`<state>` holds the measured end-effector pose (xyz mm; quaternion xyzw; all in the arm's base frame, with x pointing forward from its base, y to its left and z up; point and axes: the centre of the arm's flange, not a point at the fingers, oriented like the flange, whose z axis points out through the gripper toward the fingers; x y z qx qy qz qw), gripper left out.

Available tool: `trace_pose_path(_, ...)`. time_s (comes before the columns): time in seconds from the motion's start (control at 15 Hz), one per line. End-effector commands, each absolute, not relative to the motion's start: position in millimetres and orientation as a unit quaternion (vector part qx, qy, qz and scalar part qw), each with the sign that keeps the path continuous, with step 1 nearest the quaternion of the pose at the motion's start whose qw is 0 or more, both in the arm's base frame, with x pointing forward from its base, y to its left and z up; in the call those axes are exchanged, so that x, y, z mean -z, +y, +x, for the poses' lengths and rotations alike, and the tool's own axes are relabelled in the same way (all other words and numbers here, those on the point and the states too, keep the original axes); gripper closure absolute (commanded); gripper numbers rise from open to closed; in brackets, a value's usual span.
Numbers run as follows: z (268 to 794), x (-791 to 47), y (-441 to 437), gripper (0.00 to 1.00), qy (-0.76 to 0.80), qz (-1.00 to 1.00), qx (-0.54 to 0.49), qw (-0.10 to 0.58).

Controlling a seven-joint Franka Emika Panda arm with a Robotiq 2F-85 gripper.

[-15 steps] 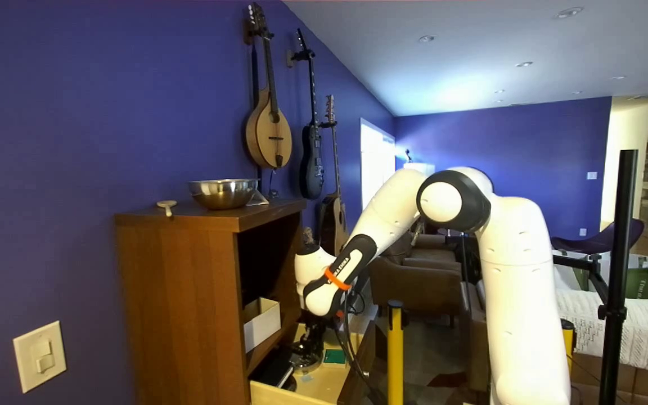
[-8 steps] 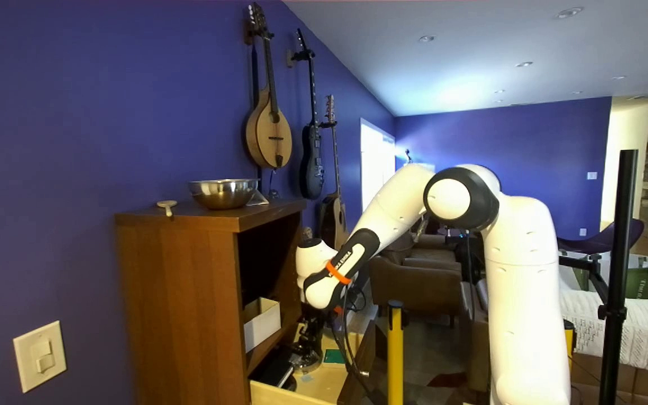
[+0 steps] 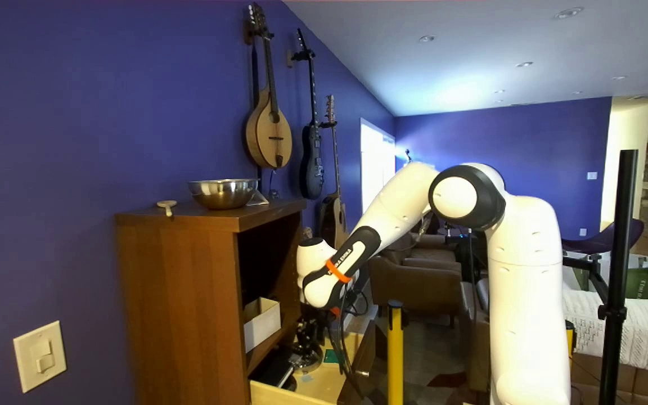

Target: Pick up the object from the silver bowl in the drawer and put it on the first shelf above the chest of drawers

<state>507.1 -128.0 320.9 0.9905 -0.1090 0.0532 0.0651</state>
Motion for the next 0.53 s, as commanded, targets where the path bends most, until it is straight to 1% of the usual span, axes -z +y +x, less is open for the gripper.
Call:
trace_pose_path(0.0,506,-315,-116,0.11,-0.129,0.988,-0.075,0.042)
trace_pose_path(0.07,507,-316,-115,0.03,-0.132,0.987,-0.082,0.039)
trace_pose_path(0.27,512,-313,-114,0.05,-0.136,0.985,-0.095,0.037)
trace_pose_path(0.33,512,-311,-116,0.07,-0.137,0.985,-0.095,0.037)
trace_pose_path(0.4,513,-308,-117,0.14,-0.138,0.985,-0.094,0.036)
trace_pose_path(0.47,513,-305,-118,0.24,-0.139,0.985,-0.092,0.033)
